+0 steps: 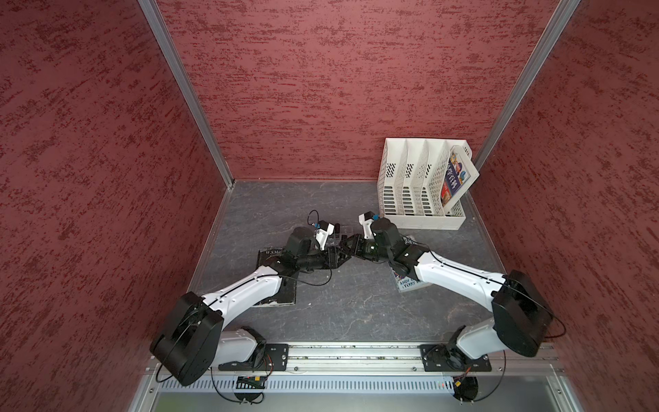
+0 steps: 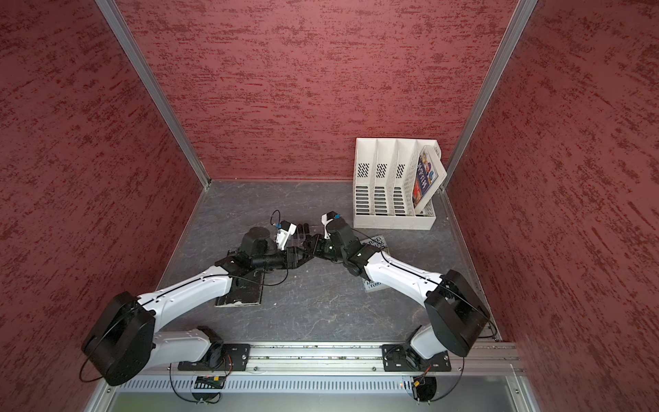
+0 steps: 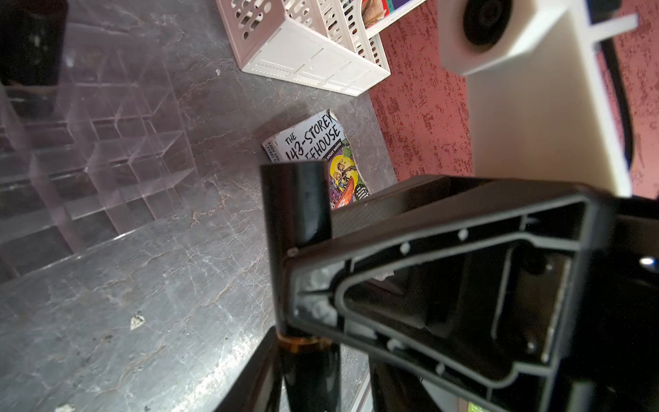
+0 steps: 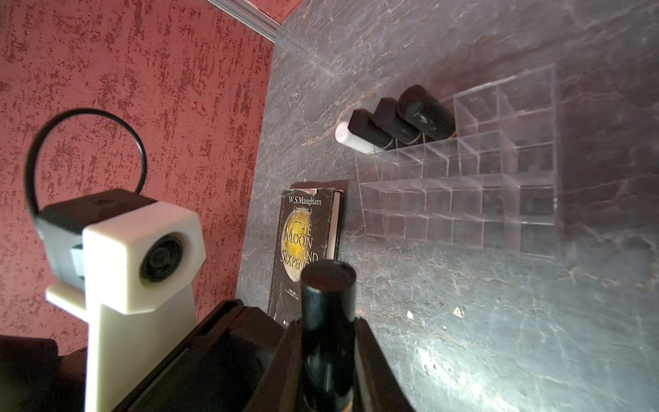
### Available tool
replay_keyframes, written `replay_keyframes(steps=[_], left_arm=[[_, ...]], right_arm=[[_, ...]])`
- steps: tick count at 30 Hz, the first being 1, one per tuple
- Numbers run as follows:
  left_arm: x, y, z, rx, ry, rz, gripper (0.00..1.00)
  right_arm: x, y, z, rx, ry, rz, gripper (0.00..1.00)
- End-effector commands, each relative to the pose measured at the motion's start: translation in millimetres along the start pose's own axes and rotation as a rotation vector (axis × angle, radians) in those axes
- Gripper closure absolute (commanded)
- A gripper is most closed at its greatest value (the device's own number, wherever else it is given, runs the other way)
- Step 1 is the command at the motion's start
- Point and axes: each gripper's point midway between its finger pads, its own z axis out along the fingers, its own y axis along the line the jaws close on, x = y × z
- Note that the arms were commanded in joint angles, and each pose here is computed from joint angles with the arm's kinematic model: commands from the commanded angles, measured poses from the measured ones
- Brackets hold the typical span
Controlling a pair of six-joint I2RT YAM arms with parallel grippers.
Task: Arrange the lipsticks in the organizer
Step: Pick up the lipstick at the center of the board.
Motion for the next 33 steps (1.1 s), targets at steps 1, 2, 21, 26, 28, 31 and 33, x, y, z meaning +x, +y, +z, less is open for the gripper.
replay_keyframes(steps=[1,2,21,26,28,31,33], left_arm=[[-12.0,-11.7,-0.8,0.03,-0.021,0.039,0.64],[-12.1,-11.6,-1.2,0.028,-0.022,0.04,0.66],[-1.4,-17.6,3.5,-0.108,-0.031,0.421,0.89],[-1.6,-19.2,4.5,-0.111,-0.03,0.428,0.9],[-2.5,-19.9,4.1,-0.11,-0.032,0.431,0.9],[-3.6,-21.0,4.2,-0.109,-0.034,0.433,0.89],[-4.3,-21.2,4.3,-0.11,-0.035,0.433,0.88]], right_arm=[[2.2,13.8,0.1,-0.052,0.012,0.007,0.81],[2.8,13.9,1.5,-0.054,0.016,0.012,0.8],[-21.2,4.7,-44.2,-0.023,0.137,0.024,0.49],[-20.0,6.1,-41.6,-0.023,0.163,0.014,0.59],[-21.2,9.7,-42.0,-0.035,0.162,0.016,0.63],[-20.3,3.3,-31.9,-0.025,0.175,0.038,0.67],[-21.2,3.9,-28.6,-0.034,0.175,0.047,0.69]])
